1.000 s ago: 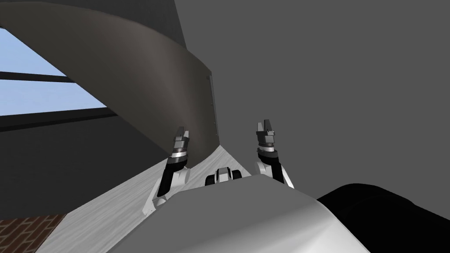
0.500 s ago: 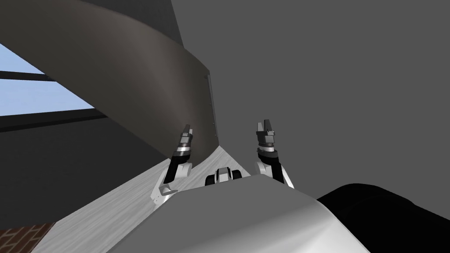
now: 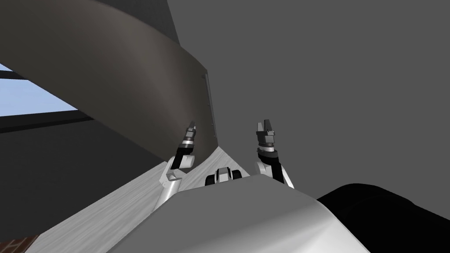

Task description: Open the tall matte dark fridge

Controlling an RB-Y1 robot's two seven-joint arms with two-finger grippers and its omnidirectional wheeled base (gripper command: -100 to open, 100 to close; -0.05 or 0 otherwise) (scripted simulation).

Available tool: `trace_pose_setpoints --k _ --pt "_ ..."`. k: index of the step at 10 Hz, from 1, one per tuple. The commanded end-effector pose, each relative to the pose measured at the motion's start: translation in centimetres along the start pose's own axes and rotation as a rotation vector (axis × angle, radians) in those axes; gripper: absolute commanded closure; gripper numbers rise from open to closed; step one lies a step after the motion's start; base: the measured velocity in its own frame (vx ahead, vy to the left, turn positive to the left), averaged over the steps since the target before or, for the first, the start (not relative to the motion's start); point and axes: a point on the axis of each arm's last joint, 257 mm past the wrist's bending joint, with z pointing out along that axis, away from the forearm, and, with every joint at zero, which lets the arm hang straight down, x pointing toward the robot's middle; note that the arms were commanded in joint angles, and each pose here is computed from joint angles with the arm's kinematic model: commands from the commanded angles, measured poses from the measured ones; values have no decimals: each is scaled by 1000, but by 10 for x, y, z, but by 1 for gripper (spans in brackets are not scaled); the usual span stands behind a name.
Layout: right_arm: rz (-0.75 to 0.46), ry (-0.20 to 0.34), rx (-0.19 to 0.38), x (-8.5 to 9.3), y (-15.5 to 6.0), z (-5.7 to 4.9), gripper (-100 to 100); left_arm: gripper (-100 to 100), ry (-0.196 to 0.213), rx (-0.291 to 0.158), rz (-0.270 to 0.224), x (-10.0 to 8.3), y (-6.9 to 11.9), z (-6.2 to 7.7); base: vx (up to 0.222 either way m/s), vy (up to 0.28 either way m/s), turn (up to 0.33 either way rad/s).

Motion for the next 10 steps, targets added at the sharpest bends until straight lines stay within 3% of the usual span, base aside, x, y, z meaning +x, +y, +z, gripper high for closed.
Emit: trace_pose_setpoints --k 1,3,4,5,6,8,9,10 --pt "0 0 0 0 0 0 0 -100 17 -21 13 8 7 15 30 -4 -26" --pt "0 0 0 0 0 0 0 -100 42 -71 32 17 24 31 38 -3 -52" --pt "0 0 0 0 0 0 0 -100 40 -52 32 17 17 38 35 -4 -18" --pt "0 0 0 0 0 0 0 -100 53 -78 43 21 26 46 25 -6 -25" --pt "0 0 0 0 0 0 0 -100 52 -68 43 21 21 49 21 -6 -27" --pt "0 0 0 0 0 0 0 -100 78 -115 68 30 36 68 35 -10 -54" --pt "0 0 0 0 0 0 0 -100 77 -104 68 30 30 73 35 -5 -27" --pt "0 0 0 0 0 0 0 -100 90 -129 82 34 38 82 36 -4 -30"
